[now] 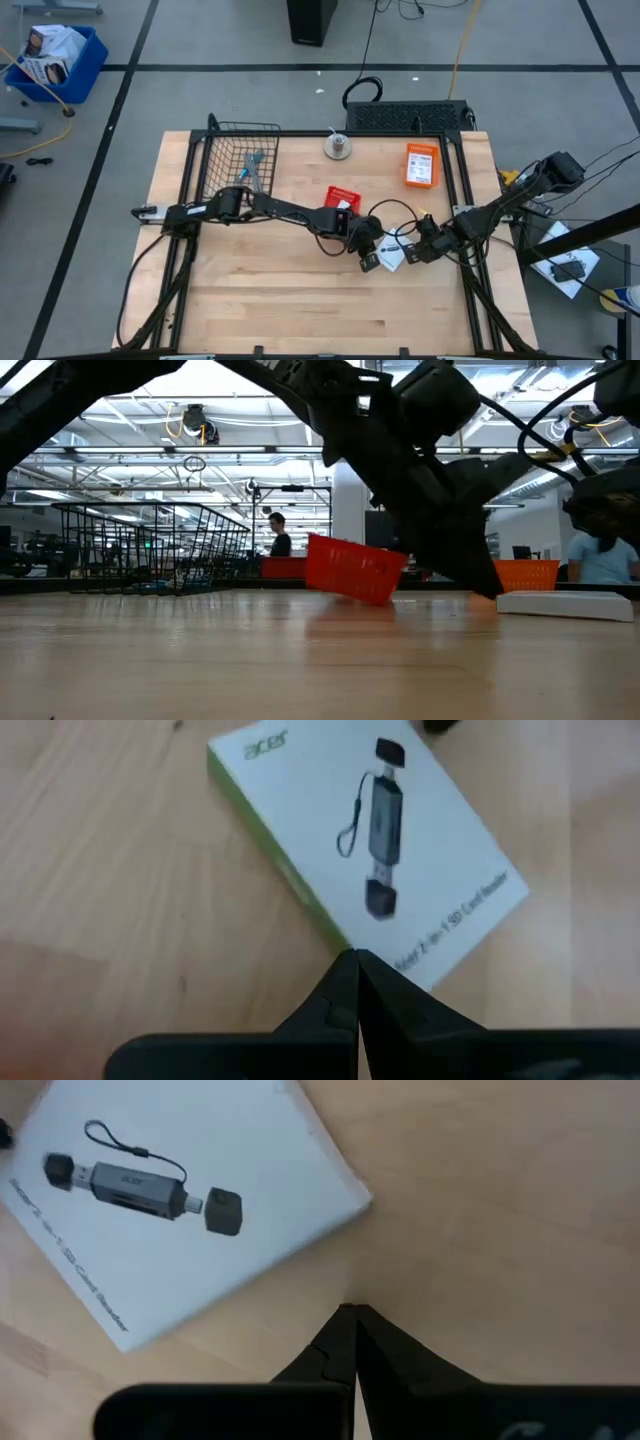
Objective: Pick and place items into bin
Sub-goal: Put the white card reader box into the orange bin
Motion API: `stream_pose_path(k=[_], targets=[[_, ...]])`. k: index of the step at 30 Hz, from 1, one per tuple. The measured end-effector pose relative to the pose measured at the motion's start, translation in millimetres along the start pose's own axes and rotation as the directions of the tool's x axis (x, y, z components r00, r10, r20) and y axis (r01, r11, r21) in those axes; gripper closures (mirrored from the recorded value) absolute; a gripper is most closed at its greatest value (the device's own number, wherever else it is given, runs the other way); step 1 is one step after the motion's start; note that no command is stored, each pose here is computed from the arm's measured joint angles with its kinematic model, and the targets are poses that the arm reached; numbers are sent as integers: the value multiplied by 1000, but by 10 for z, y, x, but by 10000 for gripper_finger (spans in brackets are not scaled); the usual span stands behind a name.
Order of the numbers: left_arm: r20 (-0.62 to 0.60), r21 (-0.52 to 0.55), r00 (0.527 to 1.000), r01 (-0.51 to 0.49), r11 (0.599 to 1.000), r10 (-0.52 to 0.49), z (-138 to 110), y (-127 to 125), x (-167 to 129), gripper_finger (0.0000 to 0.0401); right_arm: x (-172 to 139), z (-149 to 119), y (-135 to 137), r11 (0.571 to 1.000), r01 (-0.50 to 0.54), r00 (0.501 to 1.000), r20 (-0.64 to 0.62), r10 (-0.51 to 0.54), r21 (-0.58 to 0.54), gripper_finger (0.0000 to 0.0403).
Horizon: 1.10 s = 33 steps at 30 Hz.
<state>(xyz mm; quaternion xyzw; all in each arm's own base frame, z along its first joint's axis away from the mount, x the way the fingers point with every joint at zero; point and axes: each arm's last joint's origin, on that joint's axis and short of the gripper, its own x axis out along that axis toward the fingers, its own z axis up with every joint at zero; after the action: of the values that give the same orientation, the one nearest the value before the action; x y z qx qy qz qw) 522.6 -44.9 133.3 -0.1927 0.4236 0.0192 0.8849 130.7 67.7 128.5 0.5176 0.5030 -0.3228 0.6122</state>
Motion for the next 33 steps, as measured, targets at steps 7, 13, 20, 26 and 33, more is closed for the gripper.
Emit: stream_pose_path(k=[7,13,20,26,33], targets=[[-16,-62,1000,21,998,-22,-42,10,72,400,6,36,23,1000,-16,1000,-15,16,0,403],[7,-80,997,79,994,-79,-28,-68,72,399,13,86,108,993,-106,994,22,107,-46,403],[-3,-95,992,128,987,-129,-28,-116,60,398,-10,151,233,971,-229,962,134,237,-74,403],[-15,-107,989,143,984,-145,-37,-136,54,399,-31,146,312,944,-302,940,123,318,-132,403],[-16,-111,988,149,983,-152,-22,-147,23,393,-65,141,397,909,-386,905,126,407,-161,403]])
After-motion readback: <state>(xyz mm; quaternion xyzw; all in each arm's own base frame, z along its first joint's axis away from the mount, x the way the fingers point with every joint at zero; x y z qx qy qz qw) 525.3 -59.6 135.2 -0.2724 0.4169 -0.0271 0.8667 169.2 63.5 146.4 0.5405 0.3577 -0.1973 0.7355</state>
